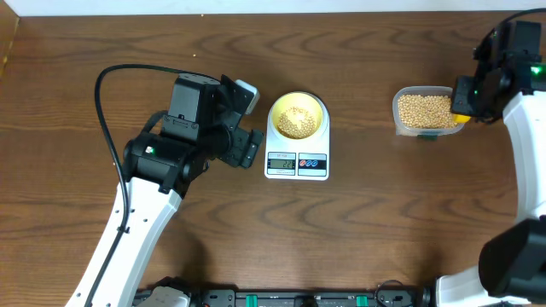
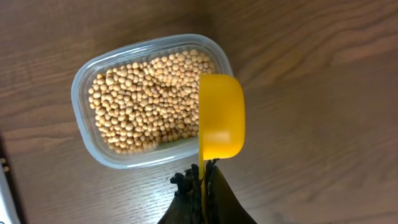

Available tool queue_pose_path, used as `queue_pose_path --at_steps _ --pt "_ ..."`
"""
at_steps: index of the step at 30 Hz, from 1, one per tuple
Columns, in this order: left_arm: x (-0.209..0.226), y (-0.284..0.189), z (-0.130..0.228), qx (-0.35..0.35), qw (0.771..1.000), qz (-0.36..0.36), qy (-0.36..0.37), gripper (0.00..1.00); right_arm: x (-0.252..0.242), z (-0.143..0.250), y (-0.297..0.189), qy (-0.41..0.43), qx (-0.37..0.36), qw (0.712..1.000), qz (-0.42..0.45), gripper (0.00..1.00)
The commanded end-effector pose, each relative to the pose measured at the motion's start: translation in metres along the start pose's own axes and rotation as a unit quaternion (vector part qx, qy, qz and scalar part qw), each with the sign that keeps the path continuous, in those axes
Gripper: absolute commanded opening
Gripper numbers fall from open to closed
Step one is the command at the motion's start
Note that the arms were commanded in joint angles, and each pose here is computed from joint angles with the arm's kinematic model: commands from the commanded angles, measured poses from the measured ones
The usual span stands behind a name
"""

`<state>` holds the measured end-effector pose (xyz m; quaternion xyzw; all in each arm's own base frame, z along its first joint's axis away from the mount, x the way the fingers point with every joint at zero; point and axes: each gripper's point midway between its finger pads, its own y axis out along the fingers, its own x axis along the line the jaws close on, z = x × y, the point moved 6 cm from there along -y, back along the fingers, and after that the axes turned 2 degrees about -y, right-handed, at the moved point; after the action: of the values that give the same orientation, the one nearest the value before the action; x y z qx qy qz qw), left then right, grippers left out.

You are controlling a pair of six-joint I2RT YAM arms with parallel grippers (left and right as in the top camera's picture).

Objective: Scoop item into bowl and weigh 50g on scale

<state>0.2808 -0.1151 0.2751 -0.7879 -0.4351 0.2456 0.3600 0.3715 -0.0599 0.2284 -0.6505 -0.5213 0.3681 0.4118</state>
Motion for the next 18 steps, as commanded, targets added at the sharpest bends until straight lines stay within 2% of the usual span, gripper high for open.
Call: queue_pose_path --at_steps 1,15,18 --pt "-0.0001 0.0009 0.0008 0.002 1.0 0.005 0.004 0.83 0.0096 0.0001 0.015 -0.027 0.015 1.0 -0.002 0.01" --pt "-0.0001 0.0009 0.0008 0.002 1.0 0.005 0.004 0.83 0.0119 -0.0005 0.0216 -0.054 0.018 0.998 -0.006 0.01" --pt "-0.0001 0.0009 0.0008 0.002 1.0 0.005 0.004 0.83 0.0191 0.0022 0.0239 -0.077 0.022 0.996 -0.036 0.01"
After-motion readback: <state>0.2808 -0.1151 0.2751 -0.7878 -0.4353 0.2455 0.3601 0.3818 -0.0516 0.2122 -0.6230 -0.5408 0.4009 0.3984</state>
